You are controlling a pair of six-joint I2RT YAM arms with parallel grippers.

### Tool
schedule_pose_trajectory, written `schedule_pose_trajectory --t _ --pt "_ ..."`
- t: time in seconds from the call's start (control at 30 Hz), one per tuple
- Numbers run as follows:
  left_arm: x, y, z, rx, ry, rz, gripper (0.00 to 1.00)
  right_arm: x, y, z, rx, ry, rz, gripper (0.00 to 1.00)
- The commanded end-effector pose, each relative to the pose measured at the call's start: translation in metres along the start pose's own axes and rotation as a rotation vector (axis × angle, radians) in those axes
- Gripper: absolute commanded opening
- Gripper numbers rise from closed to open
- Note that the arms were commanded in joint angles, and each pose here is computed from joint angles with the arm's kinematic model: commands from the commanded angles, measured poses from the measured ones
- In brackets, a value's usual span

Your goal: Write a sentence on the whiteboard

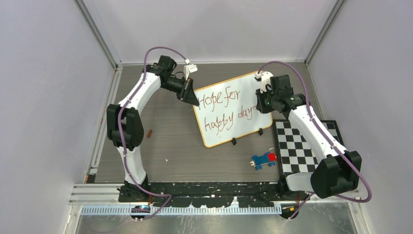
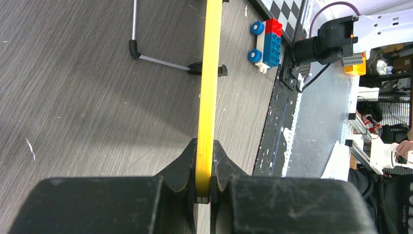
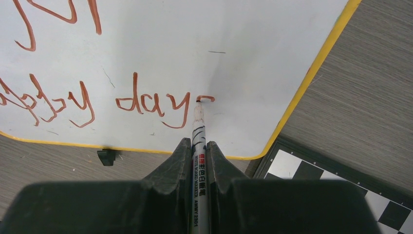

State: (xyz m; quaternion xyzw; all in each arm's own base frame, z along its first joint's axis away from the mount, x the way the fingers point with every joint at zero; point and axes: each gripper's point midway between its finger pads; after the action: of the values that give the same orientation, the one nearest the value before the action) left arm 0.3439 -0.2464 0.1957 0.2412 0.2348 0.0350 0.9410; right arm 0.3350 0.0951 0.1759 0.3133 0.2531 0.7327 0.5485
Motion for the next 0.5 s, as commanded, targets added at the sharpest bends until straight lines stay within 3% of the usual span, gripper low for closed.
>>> schedule_pose_trajectory --t 0.0,0.47 --pt "0.013 0.005 -0.002 0.035 -0.076 0.083 0.00 -0.001 0.000 0.000 -0.013 0.034 -0.002 0.00" --pt "0.013 0.006 -0.001 0.034 -0.079 0.086 0.00 -0.025 0.003 0.008 -0.060 0.042 -0.135 0.00"
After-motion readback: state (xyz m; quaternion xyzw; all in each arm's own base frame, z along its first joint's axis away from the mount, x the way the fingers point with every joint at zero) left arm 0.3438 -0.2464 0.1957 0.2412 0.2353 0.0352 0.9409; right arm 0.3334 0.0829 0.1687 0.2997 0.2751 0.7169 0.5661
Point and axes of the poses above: each gripper's point midway between its finger pads, its own y axis back along the fingers, its own x axis along the line the jaws close on, z = x × y, and after that the axes turned 15 degrees about -y, right-handed
